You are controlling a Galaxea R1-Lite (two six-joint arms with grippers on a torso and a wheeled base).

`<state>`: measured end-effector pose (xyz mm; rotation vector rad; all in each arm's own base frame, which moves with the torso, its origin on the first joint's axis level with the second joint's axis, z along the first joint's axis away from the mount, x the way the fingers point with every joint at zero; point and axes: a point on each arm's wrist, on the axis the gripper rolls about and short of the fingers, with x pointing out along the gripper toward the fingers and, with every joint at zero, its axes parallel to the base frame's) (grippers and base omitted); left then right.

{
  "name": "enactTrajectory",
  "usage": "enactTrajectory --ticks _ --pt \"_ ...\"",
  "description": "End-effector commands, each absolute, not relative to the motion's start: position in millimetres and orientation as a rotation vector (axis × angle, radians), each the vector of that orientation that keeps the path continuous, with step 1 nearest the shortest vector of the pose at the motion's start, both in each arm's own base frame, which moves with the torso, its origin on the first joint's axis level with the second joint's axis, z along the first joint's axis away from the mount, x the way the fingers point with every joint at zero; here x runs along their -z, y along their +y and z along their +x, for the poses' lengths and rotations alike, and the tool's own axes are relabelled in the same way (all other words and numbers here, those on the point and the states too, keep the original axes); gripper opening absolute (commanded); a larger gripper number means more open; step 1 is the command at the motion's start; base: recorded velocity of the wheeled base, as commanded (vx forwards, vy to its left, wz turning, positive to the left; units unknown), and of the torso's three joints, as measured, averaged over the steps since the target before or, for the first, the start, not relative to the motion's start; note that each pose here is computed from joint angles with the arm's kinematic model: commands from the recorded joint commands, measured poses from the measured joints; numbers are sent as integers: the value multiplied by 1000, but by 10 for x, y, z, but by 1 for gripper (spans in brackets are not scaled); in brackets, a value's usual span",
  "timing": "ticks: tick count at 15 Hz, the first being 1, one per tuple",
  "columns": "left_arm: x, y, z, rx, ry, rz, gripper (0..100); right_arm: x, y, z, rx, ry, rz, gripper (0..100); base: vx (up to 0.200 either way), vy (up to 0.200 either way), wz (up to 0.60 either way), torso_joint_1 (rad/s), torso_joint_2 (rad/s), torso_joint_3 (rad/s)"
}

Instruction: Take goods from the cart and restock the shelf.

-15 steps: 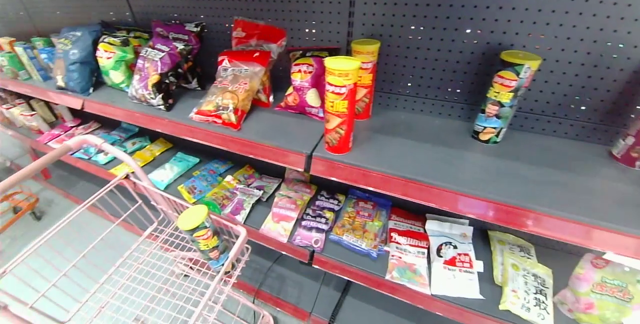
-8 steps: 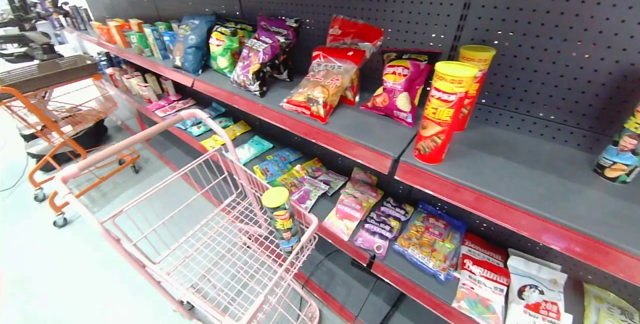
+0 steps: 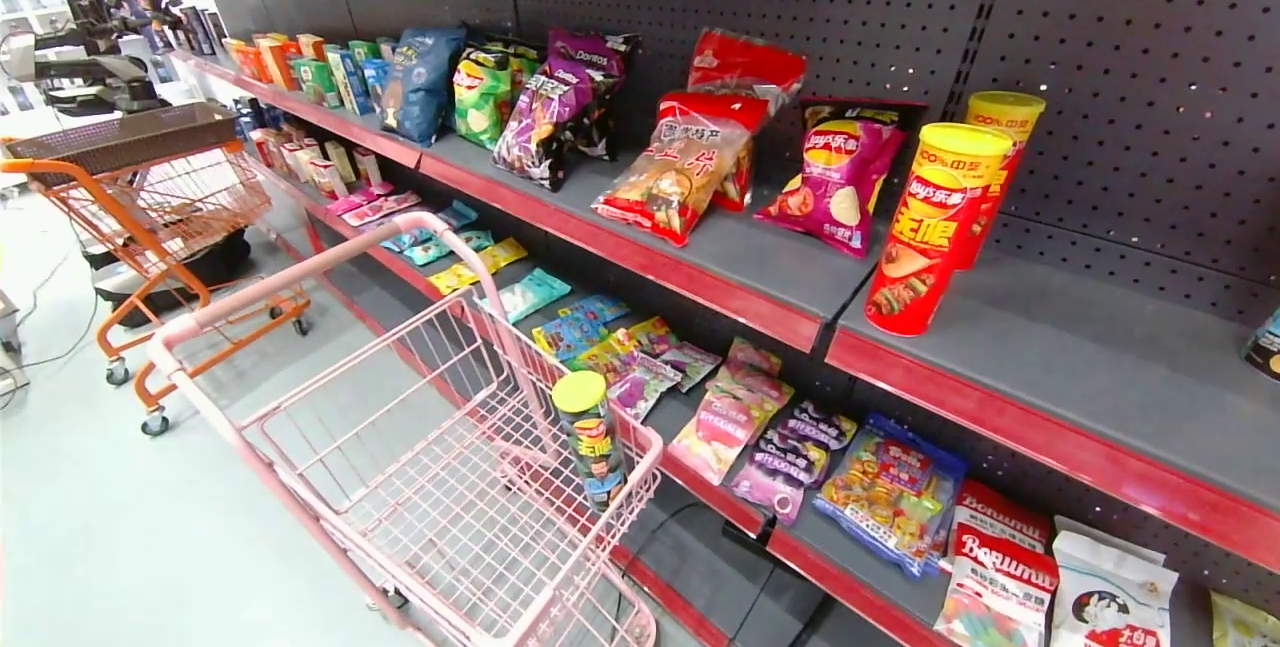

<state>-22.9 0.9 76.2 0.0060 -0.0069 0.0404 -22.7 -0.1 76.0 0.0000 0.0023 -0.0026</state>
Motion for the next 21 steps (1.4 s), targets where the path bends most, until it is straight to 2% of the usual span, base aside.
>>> enactTrajectory --ticks 1,7,15,21 --pt "-760 8 -228 -40 -4 6 100 -760 -1 -227 3 2 0 100 0 0 0 -119 325 178" --pt "-760 8 -228 -38 -4 6 100 -760 -2 -227 5 2 2 100 0 0 0 -154 398 242" --pt "-760 8 -228 -35 -4 8 100 -760 -2 -227 5 2 2 100 0 0 0 -192 535 344" --pt "-763 7 -228 -34 -7 15 100 -755 -2 -226 5 3 2 100 0 0 0 -35 121 81"
